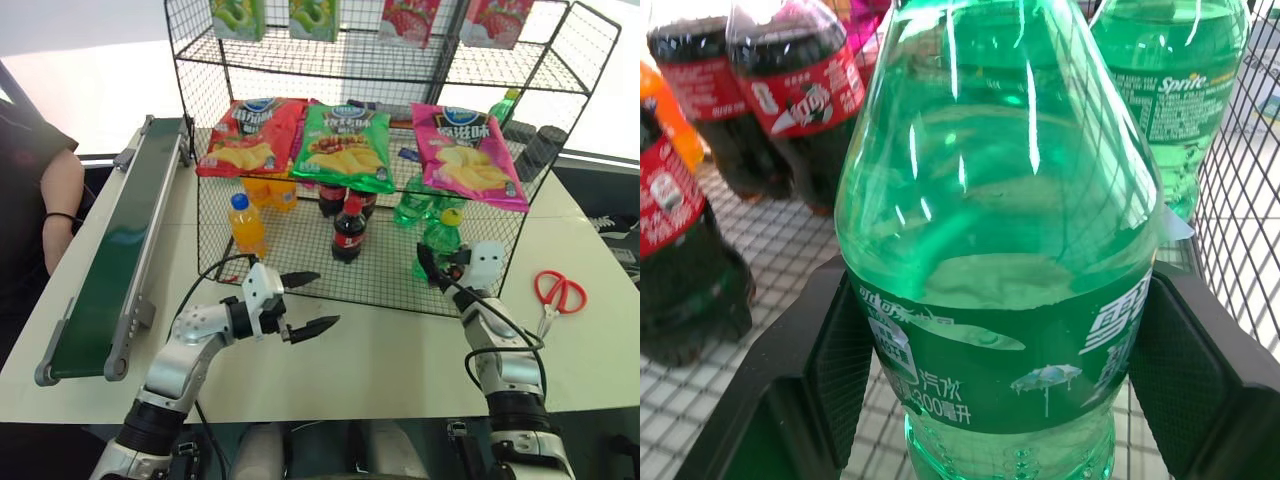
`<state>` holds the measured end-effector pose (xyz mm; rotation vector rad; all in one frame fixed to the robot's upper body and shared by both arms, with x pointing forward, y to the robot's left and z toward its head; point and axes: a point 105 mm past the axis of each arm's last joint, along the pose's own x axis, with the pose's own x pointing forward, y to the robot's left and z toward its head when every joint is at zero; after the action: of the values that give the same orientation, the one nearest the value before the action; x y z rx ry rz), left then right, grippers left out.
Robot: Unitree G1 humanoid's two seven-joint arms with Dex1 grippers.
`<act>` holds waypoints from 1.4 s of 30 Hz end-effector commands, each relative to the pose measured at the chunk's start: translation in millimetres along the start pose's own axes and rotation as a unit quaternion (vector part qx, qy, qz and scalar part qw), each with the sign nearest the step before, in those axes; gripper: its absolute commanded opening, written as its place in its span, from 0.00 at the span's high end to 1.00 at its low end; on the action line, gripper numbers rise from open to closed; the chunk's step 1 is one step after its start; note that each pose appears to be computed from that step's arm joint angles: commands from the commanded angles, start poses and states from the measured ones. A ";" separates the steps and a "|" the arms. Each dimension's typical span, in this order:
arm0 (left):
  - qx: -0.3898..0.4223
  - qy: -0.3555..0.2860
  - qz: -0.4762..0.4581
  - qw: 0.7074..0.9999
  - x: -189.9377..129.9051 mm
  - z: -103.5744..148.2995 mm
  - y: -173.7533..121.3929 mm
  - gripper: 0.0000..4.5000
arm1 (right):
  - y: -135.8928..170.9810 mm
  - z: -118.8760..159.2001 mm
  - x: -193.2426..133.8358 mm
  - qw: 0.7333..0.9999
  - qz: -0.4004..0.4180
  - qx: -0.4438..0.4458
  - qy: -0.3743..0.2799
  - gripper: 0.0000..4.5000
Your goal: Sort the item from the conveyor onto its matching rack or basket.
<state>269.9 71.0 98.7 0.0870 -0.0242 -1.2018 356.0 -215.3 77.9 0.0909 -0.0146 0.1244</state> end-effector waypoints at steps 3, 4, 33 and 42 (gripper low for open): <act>0.018 -0.020 -0.013 1.000 5.0 14.2 -3.2 0.01 | -0.8 21.3 5.3 0.999 -0.004 -0.001 -0.052 0.33; 0.018 -0.020 -0.013 1.000 5.5 14.5 -3.2 0.01 | -0.4 20.8 5.4 0.999 -0.003 -0.001 -0.051 0.33; 0.015 0.020 0.049 0.998 -28.8 7.5 28.1 0.00 | 31.7 38.9 -88.1 0.983 0.126 -0.132 0.000 0.01; 0.026 0.093 0.122 0.988 -85.1 -6.9 55.8 0.00 | 16.8 47.7 -132.7 0.975 0.175 -0.133 0.040 0.01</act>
<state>290.8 159.1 94.0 0.2049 0.1061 -0.9729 227.7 -216.7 109.8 -0.1719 0.0745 0.4569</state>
